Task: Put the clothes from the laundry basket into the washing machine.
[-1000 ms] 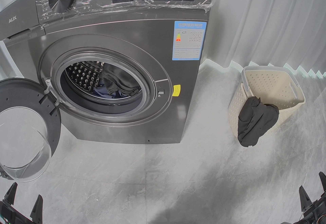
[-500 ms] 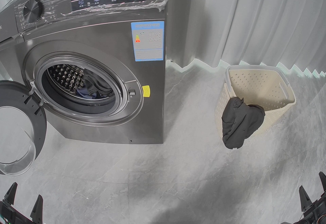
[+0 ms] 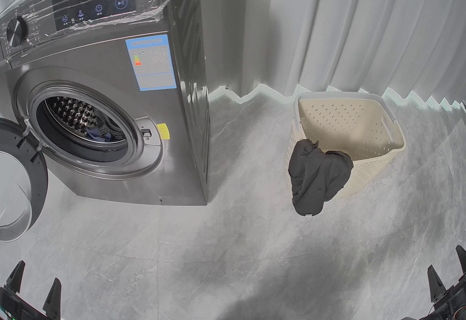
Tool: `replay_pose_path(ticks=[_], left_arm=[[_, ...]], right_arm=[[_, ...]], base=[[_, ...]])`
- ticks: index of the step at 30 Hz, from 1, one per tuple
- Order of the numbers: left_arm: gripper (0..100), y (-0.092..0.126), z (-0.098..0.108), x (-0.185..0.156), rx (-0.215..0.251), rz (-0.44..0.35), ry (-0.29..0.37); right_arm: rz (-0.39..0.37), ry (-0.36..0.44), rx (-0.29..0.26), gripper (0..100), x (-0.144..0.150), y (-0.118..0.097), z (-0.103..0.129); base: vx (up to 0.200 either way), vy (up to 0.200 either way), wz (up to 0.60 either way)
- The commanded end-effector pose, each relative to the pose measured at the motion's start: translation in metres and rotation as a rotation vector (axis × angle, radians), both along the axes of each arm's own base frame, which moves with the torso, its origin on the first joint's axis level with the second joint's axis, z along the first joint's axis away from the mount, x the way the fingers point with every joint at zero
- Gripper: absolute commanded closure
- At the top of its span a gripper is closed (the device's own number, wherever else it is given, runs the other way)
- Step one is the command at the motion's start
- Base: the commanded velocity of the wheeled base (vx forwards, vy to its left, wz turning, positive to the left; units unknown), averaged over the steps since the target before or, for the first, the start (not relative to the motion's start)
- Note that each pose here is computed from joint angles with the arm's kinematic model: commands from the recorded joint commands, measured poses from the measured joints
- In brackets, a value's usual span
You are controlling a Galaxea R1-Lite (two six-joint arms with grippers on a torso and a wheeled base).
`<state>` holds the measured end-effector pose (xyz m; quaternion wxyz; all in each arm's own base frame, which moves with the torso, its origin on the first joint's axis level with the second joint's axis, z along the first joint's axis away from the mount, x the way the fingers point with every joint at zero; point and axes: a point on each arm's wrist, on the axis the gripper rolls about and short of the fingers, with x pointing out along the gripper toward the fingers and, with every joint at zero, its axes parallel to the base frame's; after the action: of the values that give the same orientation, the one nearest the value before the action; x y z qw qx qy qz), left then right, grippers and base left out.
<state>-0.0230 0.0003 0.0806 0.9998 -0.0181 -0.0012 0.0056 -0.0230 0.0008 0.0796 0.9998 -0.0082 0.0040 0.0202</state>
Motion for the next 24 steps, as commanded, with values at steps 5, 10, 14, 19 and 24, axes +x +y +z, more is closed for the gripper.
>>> replay_pose_path(ticks=[5, 10, 14, 19, 24], left_arm=[[0, 0.0000, -0.0042, 0.0000, 0.001, -0.001, -0.001], [0, 0.0000, -0.0047, 0.0001, -0.007, -0.001, 0.001], [0, 0.0000, -0.0042, 0.0000, -0.004, -0.001, -0.001], [0, -0.0001, -0.0045, 0.0001, -0.001, 0.003, -0.001], [0, 0.0000, -0.0047, 0.0001, -0.005, 0.003, 0.001]], right_arm=[[0.001, 0.001, 0.000, 0, 0.0001, 0.0000, -0.0038], [0.001, 0.001, 0.000, 0, 0.0001, 0.0000, -0.0038], [0.001, 0.001, 0.000, 0, 0.0001, 0.0000, -0.0038], [0.001, 0.001, 0.000, 0, 0.0001, 0.0000, -0.0038], [0.001, 0.001, 0.000, 0, 0.0001, 0.0000, -0.0038]], base=[[0.000, -0.200, 0.00], [0.000, 0.000, 0.00], [0.000, 0.000, 0.00], [0.000, 0.000, 0.00], [0.120, 0.000, 0.00]])
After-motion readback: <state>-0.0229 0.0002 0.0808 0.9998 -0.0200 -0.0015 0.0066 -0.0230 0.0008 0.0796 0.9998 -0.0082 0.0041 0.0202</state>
